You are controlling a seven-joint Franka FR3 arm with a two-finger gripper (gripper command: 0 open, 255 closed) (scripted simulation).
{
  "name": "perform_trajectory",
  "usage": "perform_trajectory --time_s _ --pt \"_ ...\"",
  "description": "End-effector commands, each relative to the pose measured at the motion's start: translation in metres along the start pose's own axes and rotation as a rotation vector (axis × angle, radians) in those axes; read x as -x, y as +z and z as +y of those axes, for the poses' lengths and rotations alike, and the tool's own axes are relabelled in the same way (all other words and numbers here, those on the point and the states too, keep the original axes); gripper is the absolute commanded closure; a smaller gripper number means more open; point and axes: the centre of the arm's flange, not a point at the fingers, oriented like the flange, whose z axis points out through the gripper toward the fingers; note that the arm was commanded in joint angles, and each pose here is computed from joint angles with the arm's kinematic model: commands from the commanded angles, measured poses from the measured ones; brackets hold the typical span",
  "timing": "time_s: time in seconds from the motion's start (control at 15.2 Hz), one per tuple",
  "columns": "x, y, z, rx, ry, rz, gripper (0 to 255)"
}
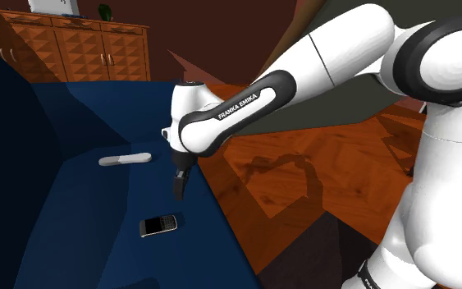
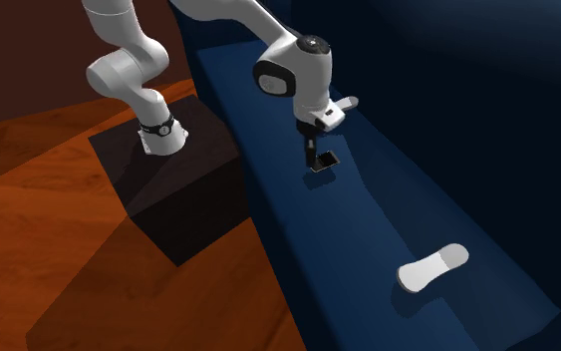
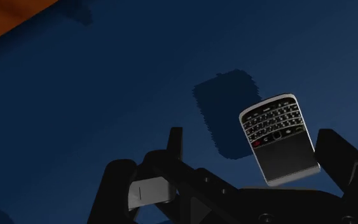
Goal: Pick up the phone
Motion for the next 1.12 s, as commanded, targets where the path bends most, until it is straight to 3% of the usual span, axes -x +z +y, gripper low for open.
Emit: perform_trajectory --time_s 0.0,0.46,1.06 --pt "-0.018 0.016 -0.013 -0.013 -0.050 0.006 0" --pt "-0.072 0.067 -0.059 -0.055 -0.222 0.025 0" --pt "-0.071 0.108 -0.060 -0.056 -0.228 0.026 0"
